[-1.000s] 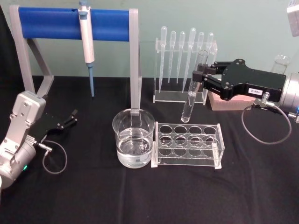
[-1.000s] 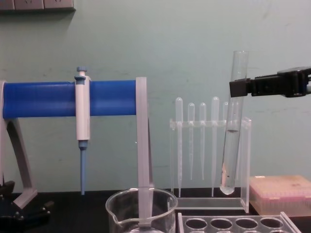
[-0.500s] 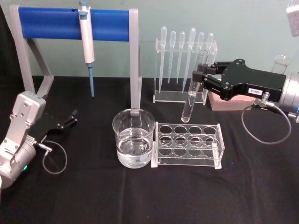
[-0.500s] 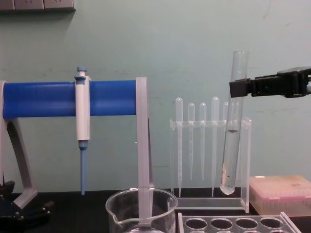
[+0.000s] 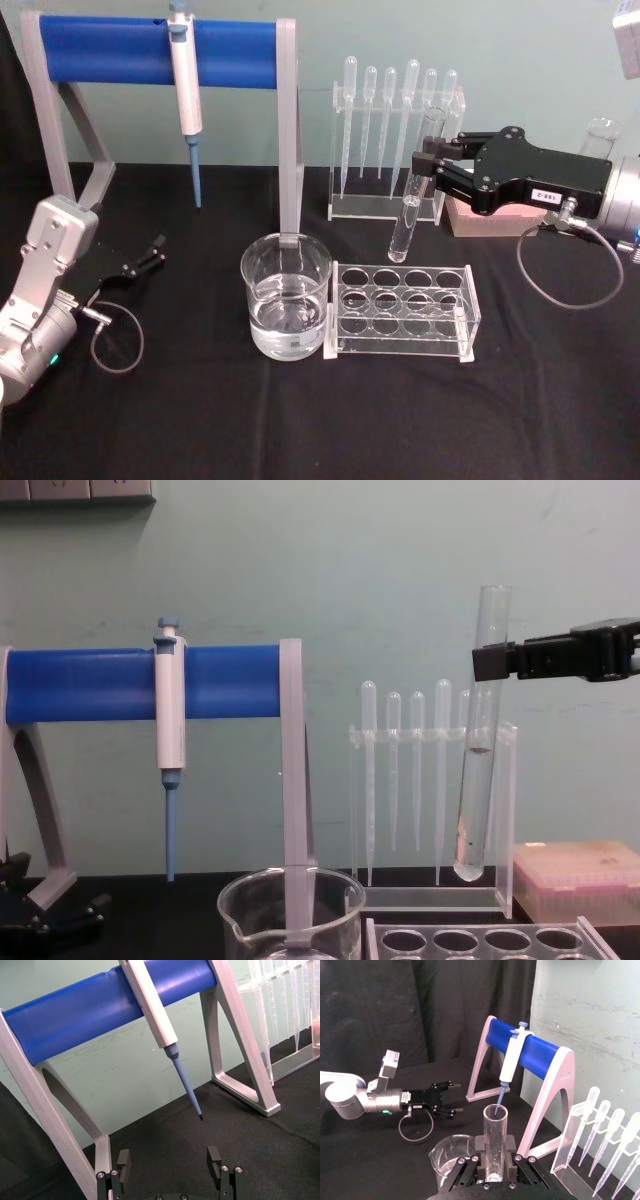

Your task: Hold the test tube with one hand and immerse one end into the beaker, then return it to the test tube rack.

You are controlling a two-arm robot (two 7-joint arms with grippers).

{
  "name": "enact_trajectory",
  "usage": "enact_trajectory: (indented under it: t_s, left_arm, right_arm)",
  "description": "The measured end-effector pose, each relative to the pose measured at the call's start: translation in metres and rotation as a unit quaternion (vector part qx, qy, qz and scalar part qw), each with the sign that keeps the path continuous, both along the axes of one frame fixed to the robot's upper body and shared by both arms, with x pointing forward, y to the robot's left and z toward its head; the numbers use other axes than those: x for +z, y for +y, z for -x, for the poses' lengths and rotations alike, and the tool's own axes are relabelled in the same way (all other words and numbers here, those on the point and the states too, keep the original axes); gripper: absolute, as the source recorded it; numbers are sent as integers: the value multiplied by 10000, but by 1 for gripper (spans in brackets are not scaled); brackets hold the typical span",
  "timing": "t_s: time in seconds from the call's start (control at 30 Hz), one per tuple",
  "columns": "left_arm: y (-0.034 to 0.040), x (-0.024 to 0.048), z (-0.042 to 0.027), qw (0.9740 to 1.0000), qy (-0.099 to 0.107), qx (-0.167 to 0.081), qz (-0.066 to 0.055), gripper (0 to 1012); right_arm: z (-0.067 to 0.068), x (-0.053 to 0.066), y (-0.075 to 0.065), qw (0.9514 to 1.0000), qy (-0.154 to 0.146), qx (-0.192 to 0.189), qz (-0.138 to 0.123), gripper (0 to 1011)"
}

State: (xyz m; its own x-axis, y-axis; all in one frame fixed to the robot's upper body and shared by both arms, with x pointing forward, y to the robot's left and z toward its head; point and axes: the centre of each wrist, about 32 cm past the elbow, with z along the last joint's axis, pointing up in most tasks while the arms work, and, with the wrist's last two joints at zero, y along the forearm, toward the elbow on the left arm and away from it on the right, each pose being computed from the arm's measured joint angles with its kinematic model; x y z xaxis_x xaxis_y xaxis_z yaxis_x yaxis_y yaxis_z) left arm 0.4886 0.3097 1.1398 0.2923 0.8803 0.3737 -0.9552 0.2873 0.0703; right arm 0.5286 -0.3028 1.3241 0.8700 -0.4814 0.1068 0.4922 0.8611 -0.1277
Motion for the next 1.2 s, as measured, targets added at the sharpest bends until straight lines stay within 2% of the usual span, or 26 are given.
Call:
enact_trajectory:
  t_s: [1.2]
  left_arm:
    - [0, 0, 0, 10000, 0, 0, 0, 1000]
  right_arm:
    - [0, 0, 0, 10000, -1, 0, 1, 221]
